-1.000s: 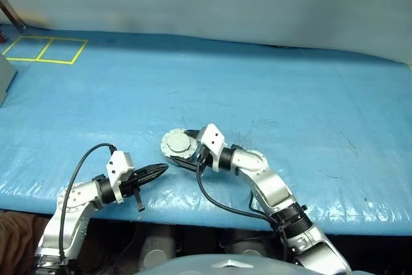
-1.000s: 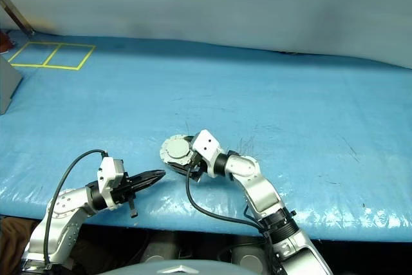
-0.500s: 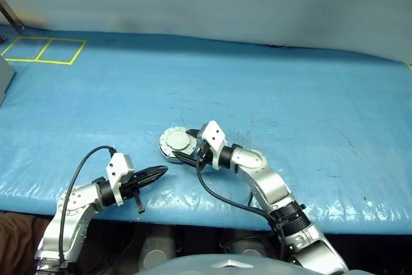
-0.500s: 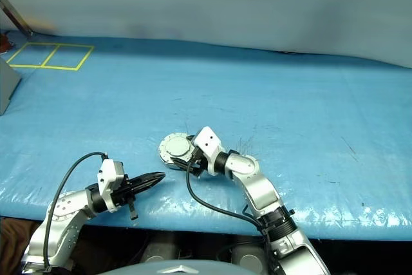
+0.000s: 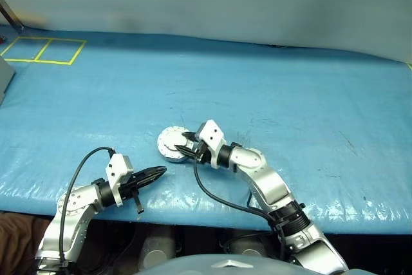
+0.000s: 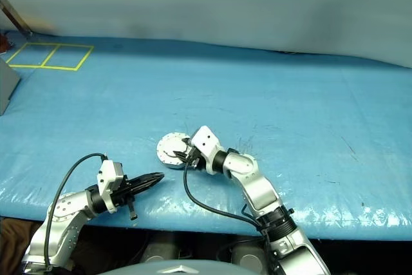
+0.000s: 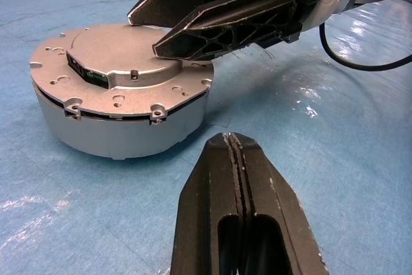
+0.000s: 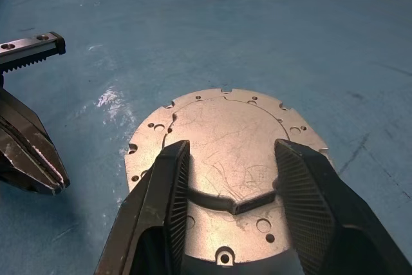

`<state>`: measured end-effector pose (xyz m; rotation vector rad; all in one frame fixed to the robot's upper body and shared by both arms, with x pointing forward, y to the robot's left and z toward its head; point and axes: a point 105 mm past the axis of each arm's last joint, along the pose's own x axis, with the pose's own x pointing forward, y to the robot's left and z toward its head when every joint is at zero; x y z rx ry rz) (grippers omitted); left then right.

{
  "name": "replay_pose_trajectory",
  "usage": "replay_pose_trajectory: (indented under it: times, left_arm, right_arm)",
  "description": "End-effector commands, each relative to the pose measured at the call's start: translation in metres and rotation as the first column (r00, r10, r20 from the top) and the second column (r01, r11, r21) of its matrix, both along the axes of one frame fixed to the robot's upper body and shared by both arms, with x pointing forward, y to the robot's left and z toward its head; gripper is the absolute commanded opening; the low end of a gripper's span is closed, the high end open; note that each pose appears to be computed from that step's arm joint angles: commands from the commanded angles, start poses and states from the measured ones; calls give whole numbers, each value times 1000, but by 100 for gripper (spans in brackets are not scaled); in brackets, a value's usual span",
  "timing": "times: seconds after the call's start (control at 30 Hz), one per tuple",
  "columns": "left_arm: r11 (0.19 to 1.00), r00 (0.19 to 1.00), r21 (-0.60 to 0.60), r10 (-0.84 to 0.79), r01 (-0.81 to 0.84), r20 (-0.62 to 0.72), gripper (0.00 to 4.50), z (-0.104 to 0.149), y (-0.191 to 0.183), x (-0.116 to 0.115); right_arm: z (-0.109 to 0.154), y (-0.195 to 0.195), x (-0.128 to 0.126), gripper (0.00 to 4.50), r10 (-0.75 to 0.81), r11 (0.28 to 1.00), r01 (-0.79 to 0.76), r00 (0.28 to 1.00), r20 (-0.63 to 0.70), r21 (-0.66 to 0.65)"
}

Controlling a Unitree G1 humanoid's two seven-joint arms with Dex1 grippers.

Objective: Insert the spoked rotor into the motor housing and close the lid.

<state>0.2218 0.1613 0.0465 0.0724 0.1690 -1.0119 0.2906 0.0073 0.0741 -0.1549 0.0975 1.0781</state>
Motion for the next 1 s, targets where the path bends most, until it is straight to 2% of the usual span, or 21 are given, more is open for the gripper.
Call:
replay_pose_trajectory:
  times: [0.03, 0.3, 0.53, 1.0]
  left_arm:
    - [1000, 1000, -2, 0, 0, 23, 0, 3, 1, 1]
    - [1000, 1000, -1, 5, -5, 19, 0, 2, 2, 1]
    - [1000, 1000, 1, 5, -5, 17, 0, 1, 3, 2]
    - [1000, 1000, 7, 16, -16, 18, 0, 0, 5, 1]
  right_arm:
    - [15, 6, -1, 232, 19, 1000, -20, 998, 57, 17]
    - [19, 8, -4, 232, 47, 998, -48, 998, 51, 29]
    - [18, 11, 0, 448, 27, 1000, -28, 996, 89, 11]
    - [5, 17, 5, 448, 25, 999, -23, 997, 76, -32]
